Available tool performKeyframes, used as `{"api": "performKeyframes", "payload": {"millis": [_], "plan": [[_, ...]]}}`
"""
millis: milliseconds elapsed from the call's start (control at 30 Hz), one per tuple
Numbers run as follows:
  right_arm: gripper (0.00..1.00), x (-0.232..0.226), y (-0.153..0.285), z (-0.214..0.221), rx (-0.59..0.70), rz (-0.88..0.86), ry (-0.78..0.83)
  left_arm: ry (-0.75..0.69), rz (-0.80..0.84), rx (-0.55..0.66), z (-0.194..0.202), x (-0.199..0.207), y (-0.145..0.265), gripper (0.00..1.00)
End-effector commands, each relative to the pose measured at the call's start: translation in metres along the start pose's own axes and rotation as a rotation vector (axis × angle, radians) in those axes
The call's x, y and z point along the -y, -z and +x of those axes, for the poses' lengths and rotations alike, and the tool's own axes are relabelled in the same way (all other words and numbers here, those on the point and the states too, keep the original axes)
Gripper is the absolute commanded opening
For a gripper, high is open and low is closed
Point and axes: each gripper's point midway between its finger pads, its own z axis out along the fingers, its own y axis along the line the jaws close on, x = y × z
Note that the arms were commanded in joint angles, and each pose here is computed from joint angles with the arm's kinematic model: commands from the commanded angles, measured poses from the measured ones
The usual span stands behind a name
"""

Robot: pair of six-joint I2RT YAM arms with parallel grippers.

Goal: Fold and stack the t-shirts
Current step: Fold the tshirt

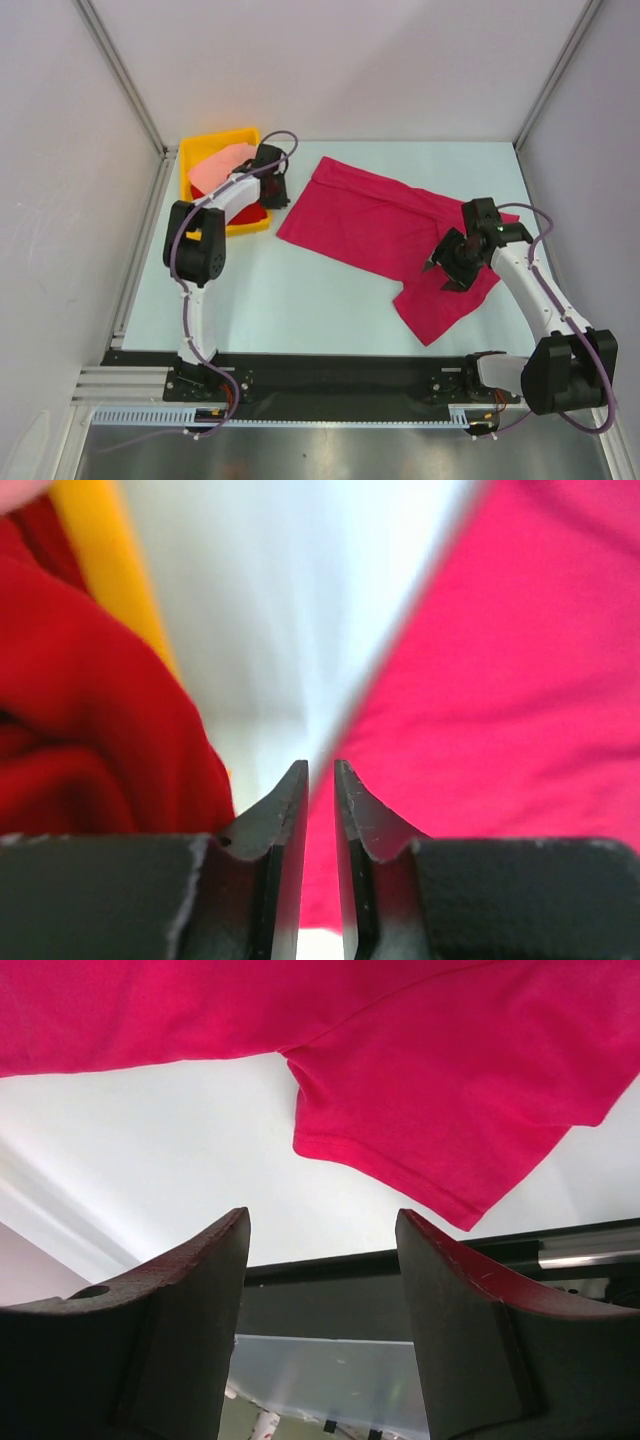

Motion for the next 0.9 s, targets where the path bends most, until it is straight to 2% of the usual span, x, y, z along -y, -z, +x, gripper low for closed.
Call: {"api": "performKeyframes", "payload": {"millis": [0, 133, 233, 267, 333, 433, 467, 533, 567, 633, 867], "plan": [[0.66, 0.000, 0.011, -0.008, 0.030, -0.012, 0.003, 0.031, -0.157, -0.032, 0.011, -0.064, 0.015, 0.22], [0.66, 0.003, 0.006, -0.010, 0.027, -0.012, 0.000, 0.009, -0.200, 0.020, 0.016, -0.078, 0.049, 0.25], [0.66, 0.011, -0.001, -0.008, 0.009, 0.024, -0.014, -0.007, -0.135, 0.027, 0.018, -0.063, 0.054, 0.35], [0.68, 0.014, -0.002, -0.008, 0.004, 0.032, -0.022, -0.015, -0.100, 0.018, 0.021, -0.053, 0.053, 0.42], [0.69, 0.021, -0.002, -0.010, -0.002, 0.042, -0.058, -0.016, -0.057, -0.015, 0.026, -0.042, 0.049, 0.46], [0.70, 0.032, 0.000, -0.008, 0.001, 0.048, -0.068, 0.001, -0.016, -0.052, 0.038, -0.032, 0.044, 0.42], [0.71, 0.045, 0.001, -0.014, 0.013, 0.066, -0.120, 0.006, -0.008, -0.058, 0.041, -0.030, 0.044, 0.41], [0.72, 0.055, 0.004, -0.015, 0.018, 0.074, -0.125, 0.029, -0.011, -0.072, 0.048, -0.031, 0.043, 0.43], [0.73, 0.066, 0.006, -0.018, 0.020, 0.083, -0.163, 0.033, -0.016, -0.090, 0.053, -0.032, 0.043, 0.48], [0.76, 0.076, 0.007, -0.015, 0.013, 0.085, -0.178, 0.048, -0.017, -0.109, 0.061, -0.033, 0.043, 0.53], [0.79, 0.090, 0.001, -0.008, -0.003, 0.098, -0.225, 0.073, 0.022, -0.160, 0.079, -0.027, 0.033, 0.50]]}}
